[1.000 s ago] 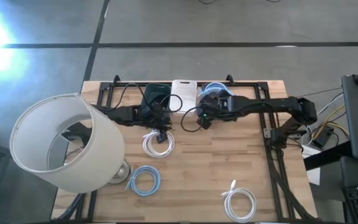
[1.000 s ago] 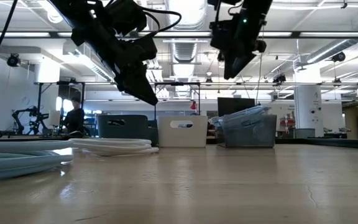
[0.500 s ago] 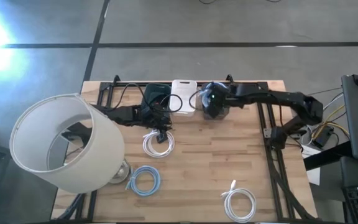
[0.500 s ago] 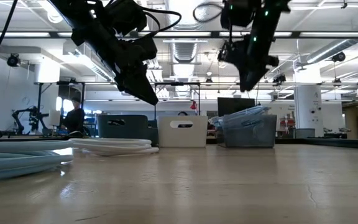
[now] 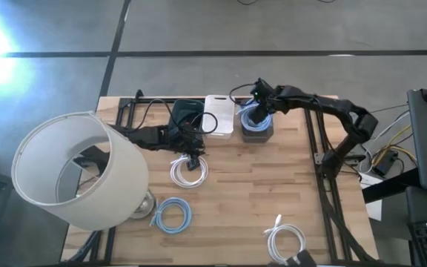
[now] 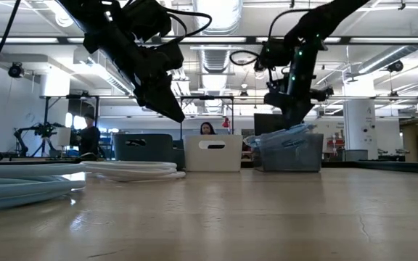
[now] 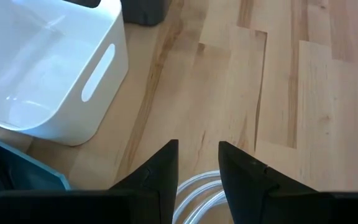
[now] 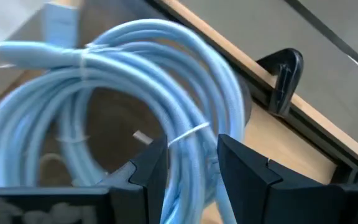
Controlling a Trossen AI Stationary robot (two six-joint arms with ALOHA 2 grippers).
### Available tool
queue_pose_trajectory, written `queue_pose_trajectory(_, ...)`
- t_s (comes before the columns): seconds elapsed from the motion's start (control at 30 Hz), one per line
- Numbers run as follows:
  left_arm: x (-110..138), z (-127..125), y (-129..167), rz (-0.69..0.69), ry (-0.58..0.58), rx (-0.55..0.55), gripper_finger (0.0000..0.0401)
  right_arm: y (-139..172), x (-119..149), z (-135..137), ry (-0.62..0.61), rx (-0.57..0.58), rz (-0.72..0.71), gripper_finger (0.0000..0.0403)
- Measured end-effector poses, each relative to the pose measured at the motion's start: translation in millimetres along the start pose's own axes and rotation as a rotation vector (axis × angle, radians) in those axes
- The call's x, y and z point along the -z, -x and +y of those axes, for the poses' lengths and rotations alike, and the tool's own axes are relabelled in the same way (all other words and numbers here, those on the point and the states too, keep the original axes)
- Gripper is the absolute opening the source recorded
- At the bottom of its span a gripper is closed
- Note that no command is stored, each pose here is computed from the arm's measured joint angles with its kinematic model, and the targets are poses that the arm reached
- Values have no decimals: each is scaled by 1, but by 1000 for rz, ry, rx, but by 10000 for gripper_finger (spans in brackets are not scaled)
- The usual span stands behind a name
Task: Pick & Place USB Port
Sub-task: Put the top light blue HDMI cable into the black bin
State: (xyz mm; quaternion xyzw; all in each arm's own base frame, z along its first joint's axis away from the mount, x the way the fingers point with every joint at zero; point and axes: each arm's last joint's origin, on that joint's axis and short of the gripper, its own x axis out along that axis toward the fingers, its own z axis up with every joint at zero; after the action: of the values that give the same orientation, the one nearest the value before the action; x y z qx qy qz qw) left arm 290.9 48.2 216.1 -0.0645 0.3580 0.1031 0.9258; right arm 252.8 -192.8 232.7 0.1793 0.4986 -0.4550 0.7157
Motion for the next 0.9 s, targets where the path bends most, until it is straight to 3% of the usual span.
queue_pose_trajectory(0.37, 0, 0, 0, 0, -1, 0, 117, -25, -2, -2, 20, 25, 50, 124)
queue_pose_trajectory(0.77, 0, 0, 0, 0, -4, 0, 117, -27, -1, -2, 47, 55, 59, 23)
queue_pose_trajectory(0.9, 0, 0, 0, 0, -4, 0, 117, -26, 3, -2, 90, 65, 90, 10)
